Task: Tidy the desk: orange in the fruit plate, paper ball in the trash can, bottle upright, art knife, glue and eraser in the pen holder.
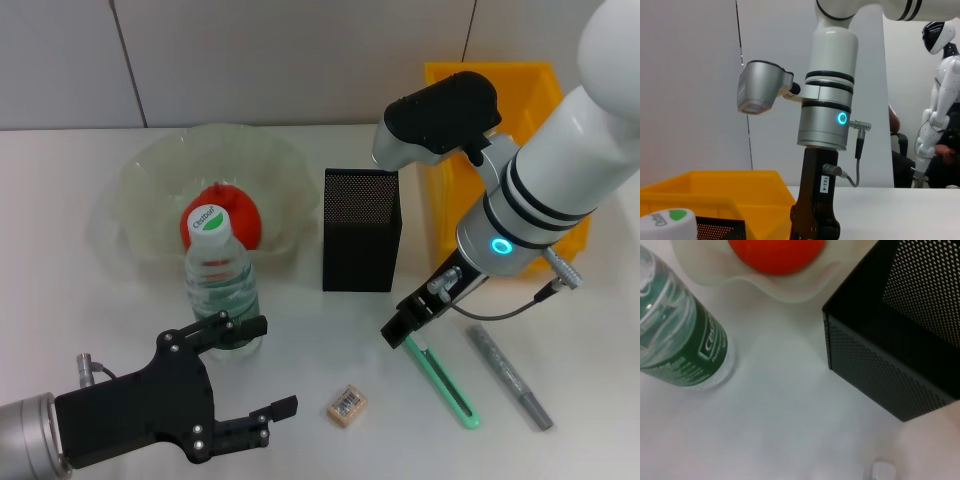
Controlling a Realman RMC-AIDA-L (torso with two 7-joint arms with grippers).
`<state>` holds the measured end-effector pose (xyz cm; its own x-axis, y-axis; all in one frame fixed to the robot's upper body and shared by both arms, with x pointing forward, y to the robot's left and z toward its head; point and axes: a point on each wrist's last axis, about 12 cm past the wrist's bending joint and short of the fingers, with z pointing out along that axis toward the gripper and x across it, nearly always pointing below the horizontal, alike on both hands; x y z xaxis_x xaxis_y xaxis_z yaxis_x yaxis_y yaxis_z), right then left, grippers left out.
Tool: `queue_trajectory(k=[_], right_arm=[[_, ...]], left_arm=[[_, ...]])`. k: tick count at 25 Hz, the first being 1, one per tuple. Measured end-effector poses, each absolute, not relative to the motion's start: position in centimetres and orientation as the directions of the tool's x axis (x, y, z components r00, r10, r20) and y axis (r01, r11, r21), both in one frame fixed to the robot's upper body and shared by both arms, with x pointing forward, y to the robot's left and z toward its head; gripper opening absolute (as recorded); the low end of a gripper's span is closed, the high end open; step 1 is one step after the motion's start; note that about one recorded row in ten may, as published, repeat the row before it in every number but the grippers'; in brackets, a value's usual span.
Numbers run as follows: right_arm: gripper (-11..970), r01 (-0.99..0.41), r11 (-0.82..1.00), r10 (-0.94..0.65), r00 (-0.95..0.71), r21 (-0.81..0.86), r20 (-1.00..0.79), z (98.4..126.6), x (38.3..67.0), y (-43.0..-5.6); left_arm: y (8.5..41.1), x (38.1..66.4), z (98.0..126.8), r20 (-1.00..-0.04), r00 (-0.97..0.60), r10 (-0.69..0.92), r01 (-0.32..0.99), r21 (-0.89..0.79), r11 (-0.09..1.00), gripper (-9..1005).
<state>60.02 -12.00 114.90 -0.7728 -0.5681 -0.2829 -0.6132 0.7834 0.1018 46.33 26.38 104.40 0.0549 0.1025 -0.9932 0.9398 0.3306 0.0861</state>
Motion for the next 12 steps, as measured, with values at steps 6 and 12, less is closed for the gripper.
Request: queue_trajectory(k=[6, 12], right_arm=[[729, -0.612, 0.785, -0.570, -0.774, 0.098, -0.275, 114.52, 60.07, -11.98], [728, -0.613, 0.784, -0.574, -0.775, 0.094, -0.267, 114.24, 60.04, -11.98]], left_arm=[[26.36, 46.20, 104.25, -0.994, 0.048, 0.101, 0.940, 0.079, 0.332, 815], [26.34, 46.21, 104.24, -0.994, 0.048, 0.100, 0.940, 0.079, 0.331, 815]])
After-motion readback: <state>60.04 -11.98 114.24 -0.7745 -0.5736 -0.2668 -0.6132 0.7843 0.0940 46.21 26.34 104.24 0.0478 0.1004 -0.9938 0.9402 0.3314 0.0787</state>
